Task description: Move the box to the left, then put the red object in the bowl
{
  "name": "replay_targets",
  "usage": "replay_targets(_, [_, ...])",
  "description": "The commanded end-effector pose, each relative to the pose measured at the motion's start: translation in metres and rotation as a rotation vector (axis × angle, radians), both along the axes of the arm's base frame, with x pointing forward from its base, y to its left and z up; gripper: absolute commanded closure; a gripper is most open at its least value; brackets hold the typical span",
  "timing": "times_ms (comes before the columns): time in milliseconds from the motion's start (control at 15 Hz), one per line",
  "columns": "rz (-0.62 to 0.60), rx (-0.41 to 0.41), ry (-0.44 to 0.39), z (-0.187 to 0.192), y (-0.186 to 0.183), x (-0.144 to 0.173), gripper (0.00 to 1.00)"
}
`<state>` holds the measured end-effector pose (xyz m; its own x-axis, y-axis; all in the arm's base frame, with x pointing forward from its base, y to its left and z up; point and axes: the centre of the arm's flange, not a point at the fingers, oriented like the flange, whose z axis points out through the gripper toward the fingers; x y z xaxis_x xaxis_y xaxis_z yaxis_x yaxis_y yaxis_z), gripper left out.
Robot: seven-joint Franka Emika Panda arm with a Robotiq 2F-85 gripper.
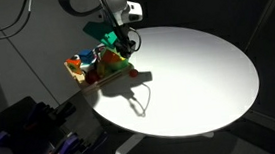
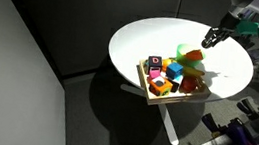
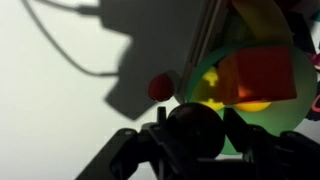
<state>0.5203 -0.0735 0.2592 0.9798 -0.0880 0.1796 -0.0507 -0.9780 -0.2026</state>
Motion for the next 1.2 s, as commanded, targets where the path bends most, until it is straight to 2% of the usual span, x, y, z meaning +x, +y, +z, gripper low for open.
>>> replay_targets(0, [0.032,-0.014,-0.038,0.004,0.015,-0.005,0.66])
replay_targets(600, [0.056,-0.037,-0.074,-0.004,0.044,0.011,0.66])
replay_targets(1000, [0.054,-0.038,-0.068,-0.013,0.051,0.019,0.66])
replay_targets(1067, [0.054,-0.038,-0.064,-0.014,0.05,0.019,0.16])
replay_targets(1133, [0.053,-0.039,-0.062,-0.014,0.05,0.018,0.15])
